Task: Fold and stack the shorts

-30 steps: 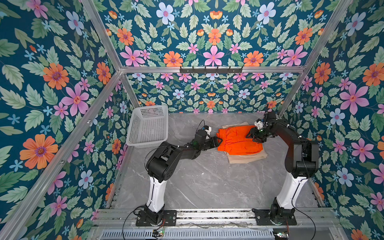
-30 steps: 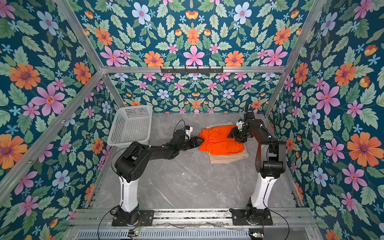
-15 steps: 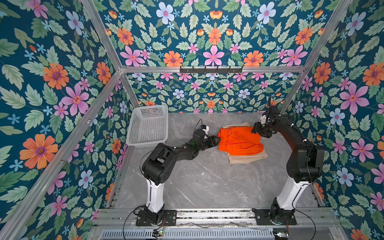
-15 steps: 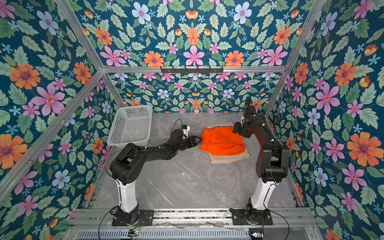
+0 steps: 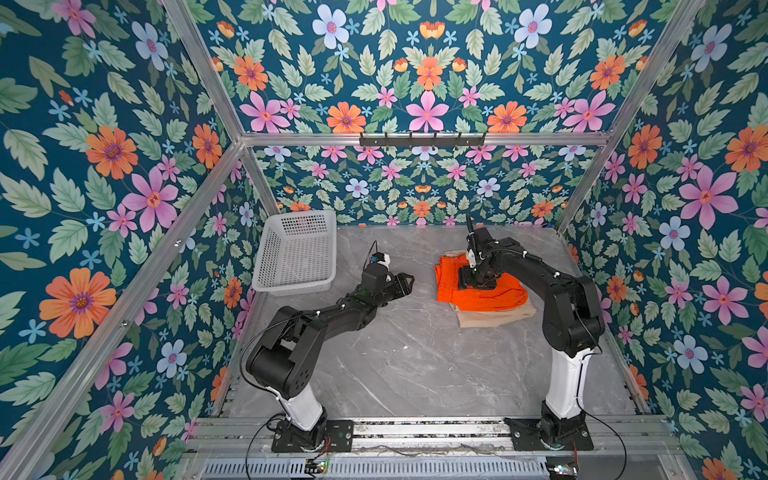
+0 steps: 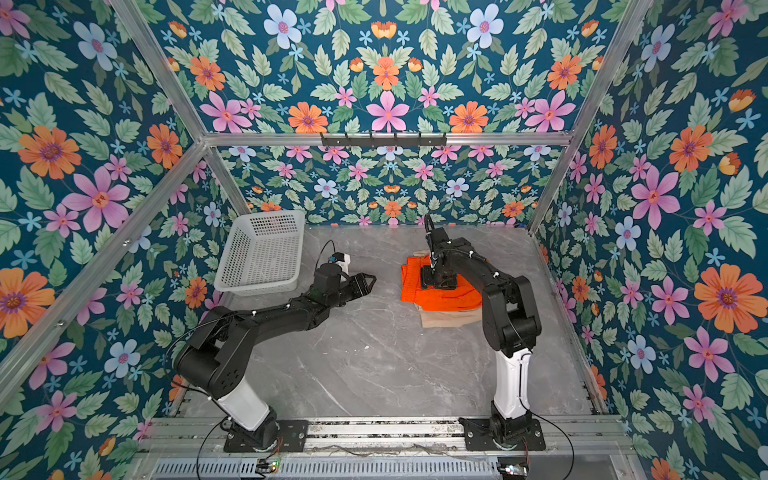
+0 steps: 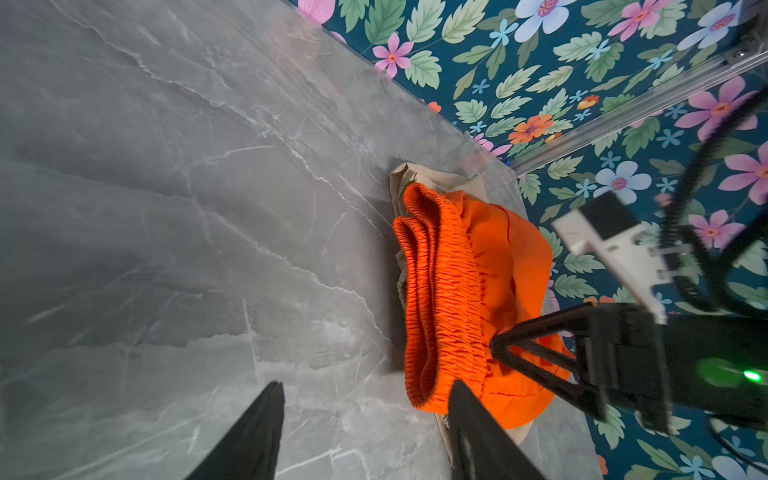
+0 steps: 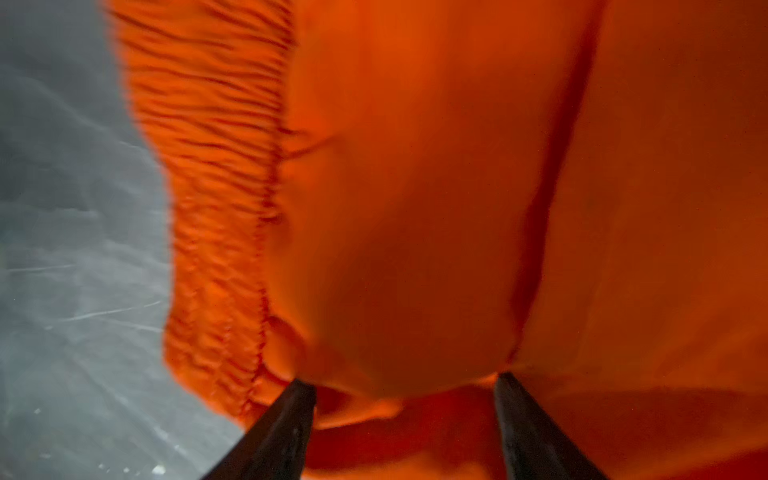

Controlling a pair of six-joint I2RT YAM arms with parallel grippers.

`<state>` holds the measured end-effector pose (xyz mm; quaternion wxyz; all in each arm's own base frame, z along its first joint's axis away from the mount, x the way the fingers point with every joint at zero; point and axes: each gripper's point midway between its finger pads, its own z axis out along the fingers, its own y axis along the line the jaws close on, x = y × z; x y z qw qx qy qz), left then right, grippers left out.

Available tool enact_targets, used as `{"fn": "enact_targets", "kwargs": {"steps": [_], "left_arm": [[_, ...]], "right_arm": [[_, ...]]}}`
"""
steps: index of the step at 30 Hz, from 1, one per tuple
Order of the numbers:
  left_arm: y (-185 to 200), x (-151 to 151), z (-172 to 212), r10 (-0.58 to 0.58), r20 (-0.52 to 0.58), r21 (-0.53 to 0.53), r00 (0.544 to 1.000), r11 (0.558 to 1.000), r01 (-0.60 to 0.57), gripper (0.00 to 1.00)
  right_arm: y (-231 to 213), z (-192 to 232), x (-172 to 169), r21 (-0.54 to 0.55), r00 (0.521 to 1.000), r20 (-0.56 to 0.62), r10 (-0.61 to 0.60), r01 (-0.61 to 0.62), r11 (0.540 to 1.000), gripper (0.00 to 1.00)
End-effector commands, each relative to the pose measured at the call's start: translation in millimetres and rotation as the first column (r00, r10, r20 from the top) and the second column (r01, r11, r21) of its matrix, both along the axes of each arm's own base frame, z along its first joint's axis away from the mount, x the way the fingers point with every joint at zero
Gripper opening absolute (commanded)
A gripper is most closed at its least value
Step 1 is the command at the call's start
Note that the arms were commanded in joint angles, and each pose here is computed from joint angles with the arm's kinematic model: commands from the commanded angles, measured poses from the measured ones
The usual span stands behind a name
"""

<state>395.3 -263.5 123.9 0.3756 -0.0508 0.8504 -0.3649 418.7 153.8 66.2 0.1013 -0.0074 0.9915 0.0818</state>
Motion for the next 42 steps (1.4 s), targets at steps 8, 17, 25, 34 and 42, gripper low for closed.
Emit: {"fn": "enact_targets", "kwargs": {"steps": [8,17,25,34,42], "left_arm": [[13,4,2,0.03,0.025,0.051,0.999,0.998,-0.031,0.65],[33,12,0,0.069,0.04,0.111,0.997,0.991,-0.073,0.66],[73,20,23,0.152,0.119,0.209,0.981,0.962,-0.174,0.68],[154,-7,81,0.324,0.397,0.353,0.859,0.81,-0.468,1.0],[218,-66,76,0.371,0.606,0.363,0.704,0.658,-0.66,1.0]], "right_arm": [[-70,-41,19,-0.048,0.996,-0.072,-0.057,0.054,0.997,0.68],[-148,-29,72,-0.011,0.993,0.005,-0.118,0.118,0.993,0.68],[-164,38,106,0.023,0.984,0.153,-0.096,0.093,0.995,0.68],[-146,160,59,0.07,0.815,0.56,-0.151,0.136,0.988,0.99],[-144,152,-15,0.077,0.633,0.759,-0.154,0.147,0.986,0.99]]}}
